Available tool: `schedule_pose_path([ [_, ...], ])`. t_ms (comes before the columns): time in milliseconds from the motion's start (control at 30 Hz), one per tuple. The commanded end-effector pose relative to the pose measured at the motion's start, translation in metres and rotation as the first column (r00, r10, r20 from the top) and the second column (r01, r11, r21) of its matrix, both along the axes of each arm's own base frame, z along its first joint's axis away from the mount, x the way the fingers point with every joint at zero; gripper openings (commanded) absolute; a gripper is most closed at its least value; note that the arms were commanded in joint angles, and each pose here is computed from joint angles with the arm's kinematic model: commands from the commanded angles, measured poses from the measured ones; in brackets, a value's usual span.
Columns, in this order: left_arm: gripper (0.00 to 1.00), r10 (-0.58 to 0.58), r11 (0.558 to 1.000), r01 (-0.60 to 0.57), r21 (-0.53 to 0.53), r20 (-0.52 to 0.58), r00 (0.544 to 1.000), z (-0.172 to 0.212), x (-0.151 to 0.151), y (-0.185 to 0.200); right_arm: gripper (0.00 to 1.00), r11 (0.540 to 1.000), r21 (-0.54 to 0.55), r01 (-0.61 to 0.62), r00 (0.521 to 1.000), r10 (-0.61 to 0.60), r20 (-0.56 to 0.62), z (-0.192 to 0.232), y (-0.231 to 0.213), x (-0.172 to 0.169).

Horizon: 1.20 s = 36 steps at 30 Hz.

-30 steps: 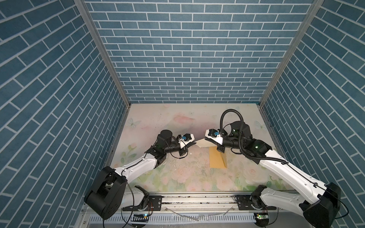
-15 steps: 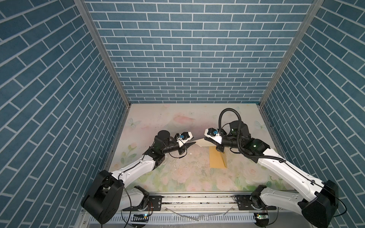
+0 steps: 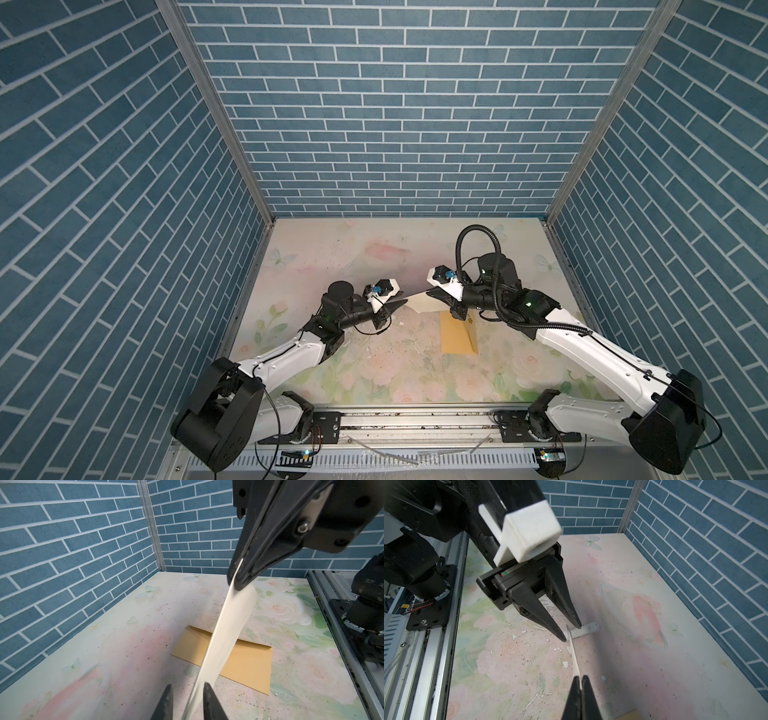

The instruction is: Place the letter into the envelope and seal it

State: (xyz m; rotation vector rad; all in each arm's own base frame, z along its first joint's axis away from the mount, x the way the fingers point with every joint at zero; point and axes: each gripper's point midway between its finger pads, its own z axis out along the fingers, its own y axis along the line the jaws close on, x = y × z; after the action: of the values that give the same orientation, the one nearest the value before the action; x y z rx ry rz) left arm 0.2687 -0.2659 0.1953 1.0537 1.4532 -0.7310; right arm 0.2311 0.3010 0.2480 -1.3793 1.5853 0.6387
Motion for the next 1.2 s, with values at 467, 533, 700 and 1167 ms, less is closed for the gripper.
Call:
schedule_pose_path([
  [467, 0.37, 0.009, 0.999, -0.007, -0.035, 0.04, 0.999, 0.015, -0.004, 0.006, 0.0, 1.0, 0.005, -0.003, 1.0, 0.003, -0.019, -0.003, 0.003, 0.002],
  [533, 0.42, -0.01, 0.999, 0.012, -0.047, 0.046, 0.999, 0.021, -0.007, 0.004, 0.0, 1.0, -0.024, -0.013, 1.0, 0.013, -0.028, -0.007, 0.002, 0.001],
  [700, 0.55, -0.077, 0.996, 0.081, -0.045, 0.076, 0.994, 0.037, -0.02, 0.002, 0.0, 0.999, -0.033, -0.042, 0.999, 0.041, -0.028, -0.01, 0.002, -0.004],
  [1167, 0.63, -0.293, 0.956, 0.293, 0.01, 0.076, 0.953, 0.05, -0.027, -0.023, 0.0, 0.994, -0.019, -0.109, 0.994, 0.109, 0.003, 0.011, -0.002, -0.021],
])
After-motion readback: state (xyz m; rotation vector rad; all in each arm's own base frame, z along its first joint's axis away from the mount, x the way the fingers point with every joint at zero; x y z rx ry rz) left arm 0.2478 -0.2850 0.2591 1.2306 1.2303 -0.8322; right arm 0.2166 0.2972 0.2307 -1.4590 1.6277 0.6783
